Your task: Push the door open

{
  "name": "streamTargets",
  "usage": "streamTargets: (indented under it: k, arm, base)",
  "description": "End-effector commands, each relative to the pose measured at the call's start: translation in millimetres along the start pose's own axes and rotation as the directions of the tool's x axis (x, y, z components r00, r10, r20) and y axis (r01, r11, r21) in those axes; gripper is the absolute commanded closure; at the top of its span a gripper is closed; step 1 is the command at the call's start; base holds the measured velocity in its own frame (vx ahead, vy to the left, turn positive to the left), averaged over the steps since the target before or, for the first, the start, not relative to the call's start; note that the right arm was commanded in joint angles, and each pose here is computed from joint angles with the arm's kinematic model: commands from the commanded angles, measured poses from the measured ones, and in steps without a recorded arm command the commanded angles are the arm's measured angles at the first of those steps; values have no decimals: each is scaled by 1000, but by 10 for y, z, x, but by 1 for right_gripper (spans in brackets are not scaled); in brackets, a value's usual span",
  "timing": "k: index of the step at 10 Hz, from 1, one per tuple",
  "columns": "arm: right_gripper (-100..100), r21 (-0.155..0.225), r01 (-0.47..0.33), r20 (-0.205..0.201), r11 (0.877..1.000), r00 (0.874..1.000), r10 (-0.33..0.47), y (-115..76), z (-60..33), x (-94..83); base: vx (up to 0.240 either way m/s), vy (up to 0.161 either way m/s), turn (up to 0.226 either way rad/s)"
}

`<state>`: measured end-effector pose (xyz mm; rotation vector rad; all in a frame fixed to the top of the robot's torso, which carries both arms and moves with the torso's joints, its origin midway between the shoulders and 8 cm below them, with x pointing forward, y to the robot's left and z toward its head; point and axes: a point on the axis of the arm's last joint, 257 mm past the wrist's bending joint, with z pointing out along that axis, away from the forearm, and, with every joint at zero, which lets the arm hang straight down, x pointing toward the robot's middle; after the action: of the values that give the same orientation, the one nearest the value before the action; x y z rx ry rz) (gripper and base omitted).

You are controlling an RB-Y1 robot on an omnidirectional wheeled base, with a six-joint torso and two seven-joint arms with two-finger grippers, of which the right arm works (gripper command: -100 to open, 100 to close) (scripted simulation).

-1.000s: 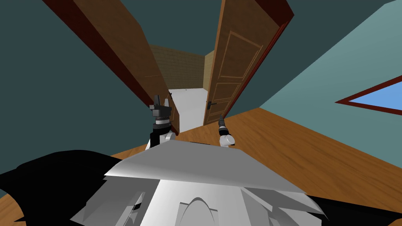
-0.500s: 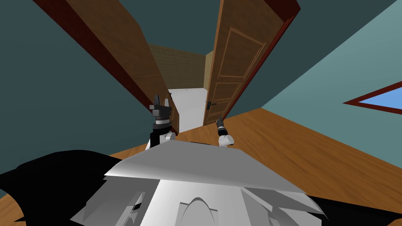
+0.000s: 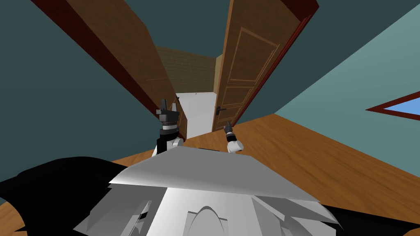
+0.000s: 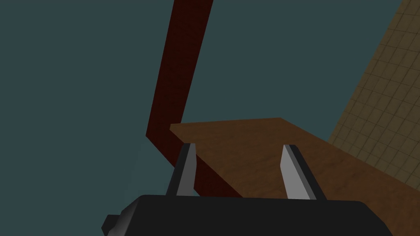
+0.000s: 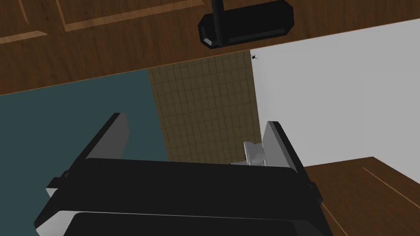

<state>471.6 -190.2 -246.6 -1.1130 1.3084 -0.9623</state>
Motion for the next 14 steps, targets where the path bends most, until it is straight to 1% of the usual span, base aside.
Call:
streamTargets:
  k: [1, 2, 3, 4, 5, 6, 7, 8, 9, 10, 11, 12, 13, 14]
  arm:
    - [-100, -6, -54, 9, 999, 999, 54, 33, 3, -31]
    - [-100, -19, -130, 23, 991, 991, 131, 85, 12, -86]
    - [-100, -19, -141, 23, 990, 990, 142, 86, 12, -87]
    - [-100, -33, -218, 35, 975, 975, 219, 136, 20, -142]
    - [-100, -34, -227, 35, 973, 973, 228, 136, 20, -142]
    - [-100, -48, -300, 45, 953, 952, 302, 182, 27, -198]
    - [-100, -48, -309, 45, 950, 949, 311, 182, 27, -198]
    - [-100, -63, -381, 52, 922, 922, 384, 225, 33, -253]
    - [-100, -64, -389, 52, 919, 918, 393, 225, 33, -253]
    - [-100, -79, -460, 57, 884, 883, 465, 265, 39, -307]
    - [-100, -79, -466, 57, 881, 880, 471, 265, 39, -307]
    - [-100, -95, -532, 60, 842, 841, 538, 303, 43, -360]
    - [-100, -95, -539, 60, 837, 836, 546, 303, 43, -360]
    - [-100, -111, -603, 61, 790, 790, 611, 338, 47, -412]
  base:
    - [37, -40, 30]
    - [41, -42, 45]
    - [37, -43, 27]
    - [44, -54, 41]
    - [36, -45, 29]
    - [41, -44, 47]
    - [39, -43, 23]
    - [35, -50, 35]
    - [36, -44, 27]
    - [40, -51, 49]
    - [34, -41, 25]
    - [36, -45, 43]
    - [34, -42, 25]
    - [42, -49, 39]
